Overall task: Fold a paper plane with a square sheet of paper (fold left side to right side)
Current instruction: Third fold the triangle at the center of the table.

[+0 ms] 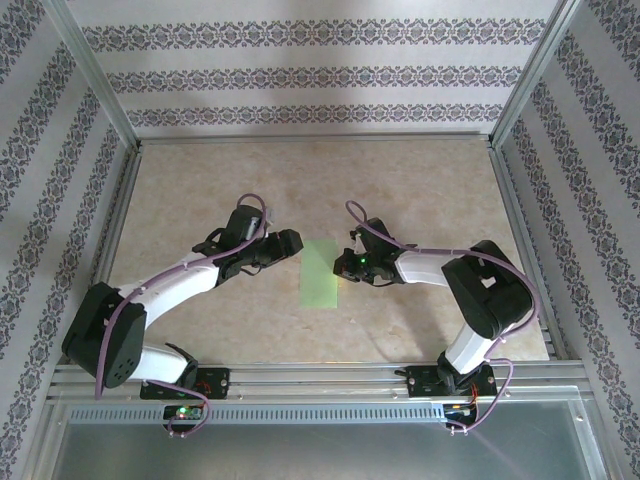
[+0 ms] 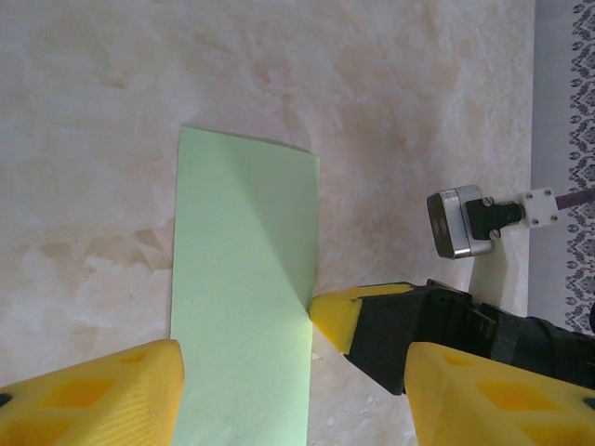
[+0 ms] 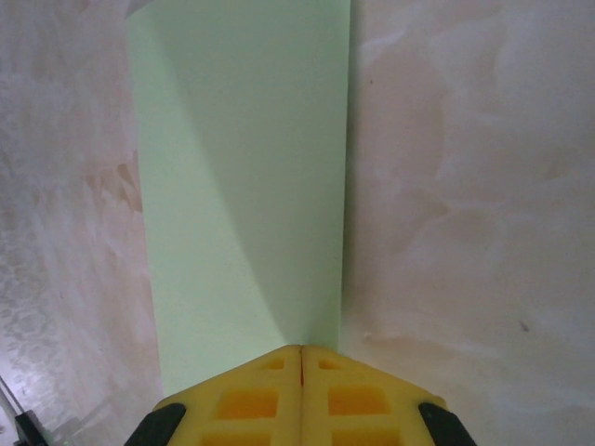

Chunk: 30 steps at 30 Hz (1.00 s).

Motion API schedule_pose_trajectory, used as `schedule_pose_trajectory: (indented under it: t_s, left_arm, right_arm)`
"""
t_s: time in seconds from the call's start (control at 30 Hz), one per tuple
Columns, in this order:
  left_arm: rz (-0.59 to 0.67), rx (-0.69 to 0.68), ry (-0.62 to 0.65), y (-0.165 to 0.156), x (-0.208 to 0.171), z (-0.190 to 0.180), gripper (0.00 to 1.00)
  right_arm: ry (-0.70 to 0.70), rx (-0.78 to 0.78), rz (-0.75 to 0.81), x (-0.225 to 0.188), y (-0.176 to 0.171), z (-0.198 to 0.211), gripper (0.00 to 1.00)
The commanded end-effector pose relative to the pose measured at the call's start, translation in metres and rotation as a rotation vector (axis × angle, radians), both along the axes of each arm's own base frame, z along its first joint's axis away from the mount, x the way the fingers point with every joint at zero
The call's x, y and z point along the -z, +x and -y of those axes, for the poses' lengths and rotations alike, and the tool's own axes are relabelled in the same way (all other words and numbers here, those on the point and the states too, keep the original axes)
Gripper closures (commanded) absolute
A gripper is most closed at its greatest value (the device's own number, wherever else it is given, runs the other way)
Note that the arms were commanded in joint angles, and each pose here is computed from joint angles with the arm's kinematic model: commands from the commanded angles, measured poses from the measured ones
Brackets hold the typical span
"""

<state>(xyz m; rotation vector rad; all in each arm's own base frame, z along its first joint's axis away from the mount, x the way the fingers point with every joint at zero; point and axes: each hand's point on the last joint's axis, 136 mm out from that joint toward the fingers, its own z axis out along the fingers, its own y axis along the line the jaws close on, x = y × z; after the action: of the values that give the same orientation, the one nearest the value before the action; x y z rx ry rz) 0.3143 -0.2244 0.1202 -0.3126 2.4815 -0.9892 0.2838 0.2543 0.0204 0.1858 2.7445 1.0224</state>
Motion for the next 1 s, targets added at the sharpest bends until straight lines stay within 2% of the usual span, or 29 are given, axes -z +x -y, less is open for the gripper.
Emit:
schedule_pose_trajectory:
  t_s: [0.0, 0.17, 0.43, 0.53, 0.97]
  left_arm:
    - [-0.021, 0.004, 0.011, 0.003, 0.003, -0.002, 0.36]
    - [-0.099, 0.032, 0.058, -0.005, 0.024, -0.004, 0.42]
    - [-0.256, 0.119, 0.055, -0.026, 0.064, 0.011, 0.55]
    - [-0.279, 0.133, 0.067, -0.029, 0.072, 0.014, 0.59]
    - [-0.313, 0.186, 0.096, -0.027, 0.087, 0.027, 0.63]
  right_arm:
    - [-0.024, -0.029, 0.004, 0.008, 0.002, -0.003, 1.0]
    - [-0.084, -0.042, -0.015, 0.021, -0.004, 0.006, 1.0]
    - [-0.097, -0.056, -0.011, 0.022, -0.004, 0.007, 1.0]
    - [-0.1, -0.058, -0.01, 0.022, -0.004, 0.007, 1.0]
    - [-0.1, -0.058, -0.01, 0.021, -0.004, 0.007, 1.0]
